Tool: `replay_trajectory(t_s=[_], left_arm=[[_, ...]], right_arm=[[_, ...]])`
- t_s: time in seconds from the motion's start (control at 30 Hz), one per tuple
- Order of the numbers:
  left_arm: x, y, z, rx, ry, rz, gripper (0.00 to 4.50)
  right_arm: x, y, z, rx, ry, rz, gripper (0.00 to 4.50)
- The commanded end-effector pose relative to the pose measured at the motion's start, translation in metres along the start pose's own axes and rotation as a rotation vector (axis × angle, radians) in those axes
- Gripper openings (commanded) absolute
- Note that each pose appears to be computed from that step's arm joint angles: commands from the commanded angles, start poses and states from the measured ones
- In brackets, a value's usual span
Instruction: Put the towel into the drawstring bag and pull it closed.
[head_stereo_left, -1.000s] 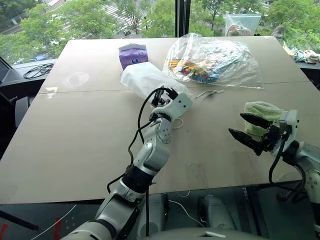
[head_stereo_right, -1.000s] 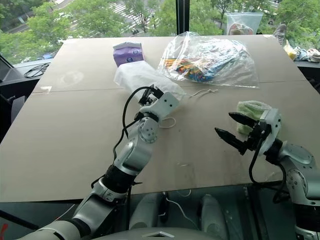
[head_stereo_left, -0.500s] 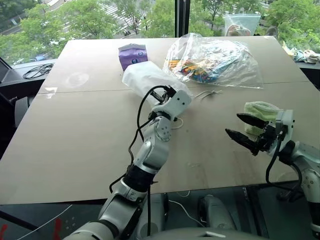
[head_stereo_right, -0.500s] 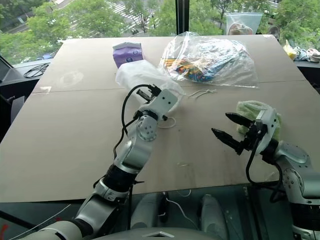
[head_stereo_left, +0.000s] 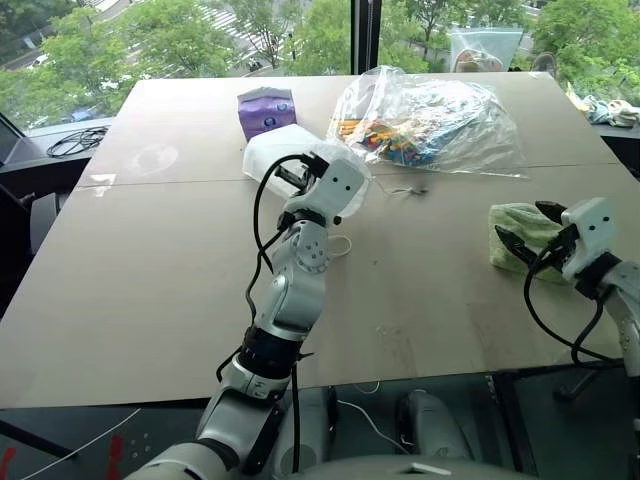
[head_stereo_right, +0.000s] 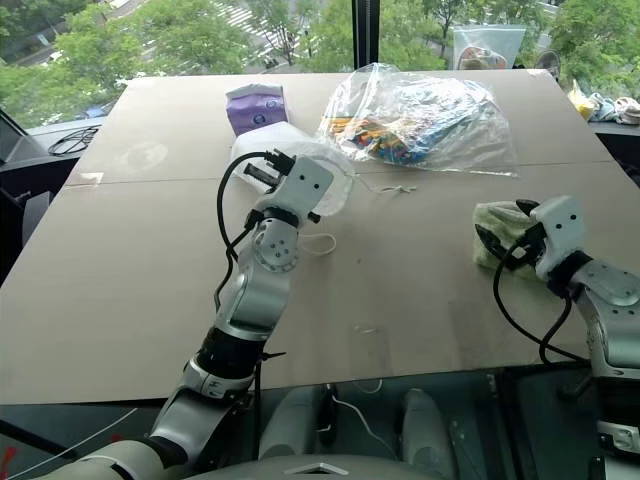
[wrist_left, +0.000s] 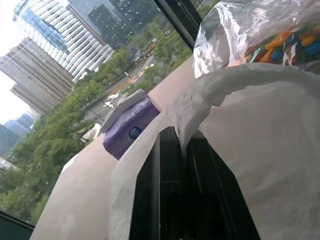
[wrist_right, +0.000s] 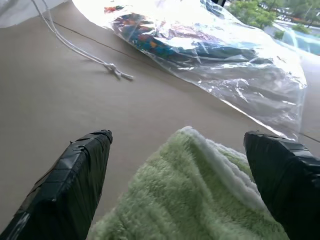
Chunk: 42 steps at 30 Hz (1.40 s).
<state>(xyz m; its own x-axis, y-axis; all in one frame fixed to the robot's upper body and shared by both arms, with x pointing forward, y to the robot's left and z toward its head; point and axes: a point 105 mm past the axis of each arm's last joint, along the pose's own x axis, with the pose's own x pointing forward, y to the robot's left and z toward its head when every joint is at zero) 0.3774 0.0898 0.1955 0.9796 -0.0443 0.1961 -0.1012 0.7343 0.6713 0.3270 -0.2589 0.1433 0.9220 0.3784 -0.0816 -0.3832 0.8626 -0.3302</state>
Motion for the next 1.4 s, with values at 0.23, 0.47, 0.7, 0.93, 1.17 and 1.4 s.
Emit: replay_trajectory(t_s=[0.23, 0.47, 0.7, 0.93, 1.17, 1.4], left_arm=[[0.0, 0.01, 0.012, 0.002, -0.048, 0.037, 0.07], [-0.001, 0.008, 0.012, 0.009, -0.048, 0.031, 0.07], [-0.003, 0.008, 0.01, 0.014, -0.043, 0.033, 0.07], [-0.002, 0.009, 0.007, -0.007, -0.022, 0.039, 0.07], [0.001, 0.011, 0.0, -0.117, 0.042, 0.0, 0.0], [0.003, 0.009, -0.014, -0.274, 0.127, -0.077, 0.0]], right_arm=[[0.013, -0.027, -0.027, -0.063, 0.124, -0.178, 4.5], [0.018, -0.032, -0.065, 0.033, 0.324, -0.243, 4.5], [0.013, -0.042, -0.095, 0.163, 0.538, -0.359, 4.5], [0.01, 0.005, -0.117, 0.551, 0.707, -0.191, 4.5], [0.014, 0.046, -0.103, 0.606, 0.682, 0.028, 2.75], [0.014, 0.062, -0.097, 0.594, 0.653, 0.105, 0.14]])
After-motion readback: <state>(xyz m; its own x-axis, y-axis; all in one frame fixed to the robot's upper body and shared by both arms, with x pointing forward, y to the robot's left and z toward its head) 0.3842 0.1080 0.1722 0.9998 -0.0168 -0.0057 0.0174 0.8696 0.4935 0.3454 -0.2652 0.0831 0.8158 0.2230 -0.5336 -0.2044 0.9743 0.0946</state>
